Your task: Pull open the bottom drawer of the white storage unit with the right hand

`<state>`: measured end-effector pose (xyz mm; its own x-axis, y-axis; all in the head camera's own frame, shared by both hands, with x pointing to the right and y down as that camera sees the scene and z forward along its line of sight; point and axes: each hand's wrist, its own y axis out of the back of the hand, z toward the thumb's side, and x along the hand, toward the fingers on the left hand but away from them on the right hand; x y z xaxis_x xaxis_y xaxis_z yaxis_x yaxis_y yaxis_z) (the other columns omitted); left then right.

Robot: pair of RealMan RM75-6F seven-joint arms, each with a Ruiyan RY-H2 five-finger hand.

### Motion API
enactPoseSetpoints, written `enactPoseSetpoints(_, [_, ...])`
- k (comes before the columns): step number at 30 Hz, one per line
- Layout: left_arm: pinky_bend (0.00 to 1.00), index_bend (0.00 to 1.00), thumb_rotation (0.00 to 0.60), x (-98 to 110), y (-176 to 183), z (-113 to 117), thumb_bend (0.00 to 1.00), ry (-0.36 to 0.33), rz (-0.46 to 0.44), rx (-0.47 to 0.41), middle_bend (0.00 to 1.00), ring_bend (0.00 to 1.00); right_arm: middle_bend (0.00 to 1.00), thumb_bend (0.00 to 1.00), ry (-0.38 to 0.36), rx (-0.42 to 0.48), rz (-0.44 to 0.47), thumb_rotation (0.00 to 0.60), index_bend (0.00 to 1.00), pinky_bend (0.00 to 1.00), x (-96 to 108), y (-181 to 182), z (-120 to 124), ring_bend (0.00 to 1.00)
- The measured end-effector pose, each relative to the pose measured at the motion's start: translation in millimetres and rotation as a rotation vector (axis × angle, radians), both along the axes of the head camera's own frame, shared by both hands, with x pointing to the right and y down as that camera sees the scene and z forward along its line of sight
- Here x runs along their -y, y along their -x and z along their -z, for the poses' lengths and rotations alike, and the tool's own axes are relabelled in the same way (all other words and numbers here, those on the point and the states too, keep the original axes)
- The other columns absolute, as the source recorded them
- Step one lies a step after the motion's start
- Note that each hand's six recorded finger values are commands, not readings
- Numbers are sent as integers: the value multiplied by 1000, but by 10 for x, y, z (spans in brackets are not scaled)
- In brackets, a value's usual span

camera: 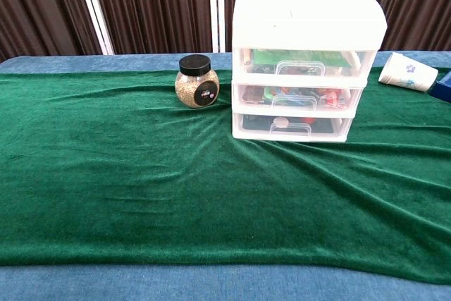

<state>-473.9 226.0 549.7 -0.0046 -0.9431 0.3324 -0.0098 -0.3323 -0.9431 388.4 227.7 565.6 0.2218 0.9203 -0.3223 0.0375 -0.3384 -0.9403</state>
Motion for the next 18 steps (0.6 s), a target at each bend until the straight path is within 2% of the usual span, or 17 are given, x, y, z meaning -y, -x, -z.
enactPoseSetpoints(7, [0, 0, 600, 5, 3, 12, 79, -3, 1, -4, 0, 0, 0, 220, 12, 7, -1, 600, 0, 0, -7, 11, -10, 0])
enactPoseSetpoints(16, [0, 0, 600, 25, 23, 40, 78, -13, 11, -11, 0, 0, 2, 221, 31, 82, -7, 600, 10, 0, 51, 111, -22, 0])
enactPoseSetpoints(17, [0, 0, 600, 27, 26, 44, 78, -14, 12, -12, 0, 0, 22, 221, 32, 100, -8, 600, 18, 15, 69, 144, -28, 13])
enactPoseSetpoints(18, [0, 0, 600, 29, 28, 49, 79, -15, 14, -13, 0, 0, 89, 221, 33, 117, -9, 600, 38, 84, 82, 175, -33, 81])
